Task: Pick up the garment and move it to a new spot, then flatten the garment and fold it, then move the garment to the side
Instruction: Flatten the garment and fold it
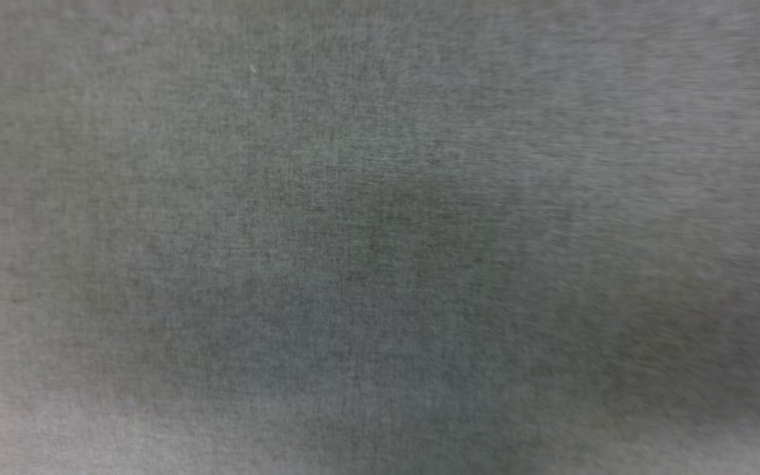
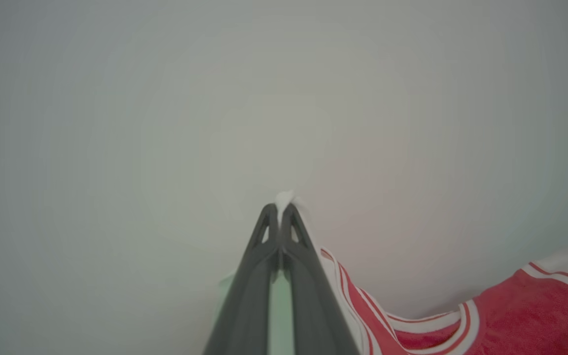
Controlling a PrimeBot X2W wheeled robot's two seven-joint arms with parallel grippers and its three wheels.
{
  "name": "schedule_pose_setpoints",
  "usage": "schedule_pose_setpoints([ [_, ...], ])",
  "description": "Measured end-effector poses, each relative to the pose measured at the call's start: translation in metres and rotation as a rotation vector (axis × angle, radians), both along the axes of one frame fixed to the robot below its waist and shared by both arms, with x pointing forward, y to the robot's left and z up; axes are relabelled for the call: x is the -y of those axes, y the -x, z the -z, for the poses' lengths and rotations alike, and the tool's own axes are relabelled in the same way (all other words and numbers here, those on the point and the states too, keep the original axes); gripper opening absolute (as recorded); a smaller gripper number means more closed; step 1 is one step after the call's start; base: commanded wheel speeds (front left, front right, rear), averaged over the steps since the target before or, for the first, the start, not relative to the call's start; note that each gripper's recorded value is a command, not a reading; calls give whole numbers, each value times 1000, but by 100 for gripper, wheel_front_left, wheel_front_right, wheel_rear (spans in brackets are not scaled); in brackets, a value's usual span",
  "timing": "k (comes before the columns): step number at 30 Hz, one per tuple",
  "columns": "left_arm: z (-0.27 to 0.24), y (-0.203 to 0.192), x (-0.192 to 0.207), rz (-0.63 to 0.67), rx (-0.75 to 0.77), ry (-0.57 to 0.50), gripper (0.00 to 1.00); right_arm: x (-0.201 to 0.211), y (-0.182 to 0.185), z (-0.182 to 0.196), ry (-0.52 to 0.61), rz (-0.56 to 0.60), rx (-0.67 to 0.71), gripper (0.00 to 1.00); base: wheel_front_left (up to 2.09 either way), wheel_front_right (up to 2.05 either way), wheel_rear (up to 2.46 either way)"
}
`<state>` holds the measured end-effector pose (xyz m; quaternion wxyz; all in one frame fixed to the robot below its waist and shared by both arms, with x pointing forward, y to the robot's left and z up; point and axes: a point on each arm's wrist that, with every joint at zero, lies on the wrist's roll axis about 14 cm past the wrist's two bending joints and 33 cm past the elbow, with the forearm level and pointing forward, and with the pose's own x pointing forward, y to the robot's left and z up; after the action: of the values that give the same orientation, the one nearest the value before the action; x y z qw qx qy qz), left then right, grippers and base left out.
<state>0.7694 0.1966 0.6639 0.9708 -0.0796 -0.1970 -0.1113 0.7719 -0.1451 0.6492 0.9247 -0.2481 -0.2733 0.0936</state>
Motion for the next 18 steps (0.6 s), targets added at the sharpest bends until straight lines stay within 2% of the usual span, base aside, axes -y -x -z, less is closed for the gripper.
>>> schedule_pose_setpoints([
  [4, 86, -10, -4, -10, -156, -8, 0, -11, -17, 87, -34, -22, -154, 0, 0, 0, 0],
  [7, 120, -7, -4, -5, -223, 2, 0, -27, -21, 127, -70, -59, -231, 0, 0, 0, 0],
  [13, 138, 15, 3, 53, -291, 11, 0, -49, -9, 139, -136, -158, -272, 0, 0, 0, 0],
  [18, 158, 53, -1, 102, -398, -7, 0, -55, 23, 165, -196, -236, -380, 0, 0, 0, 0],
])
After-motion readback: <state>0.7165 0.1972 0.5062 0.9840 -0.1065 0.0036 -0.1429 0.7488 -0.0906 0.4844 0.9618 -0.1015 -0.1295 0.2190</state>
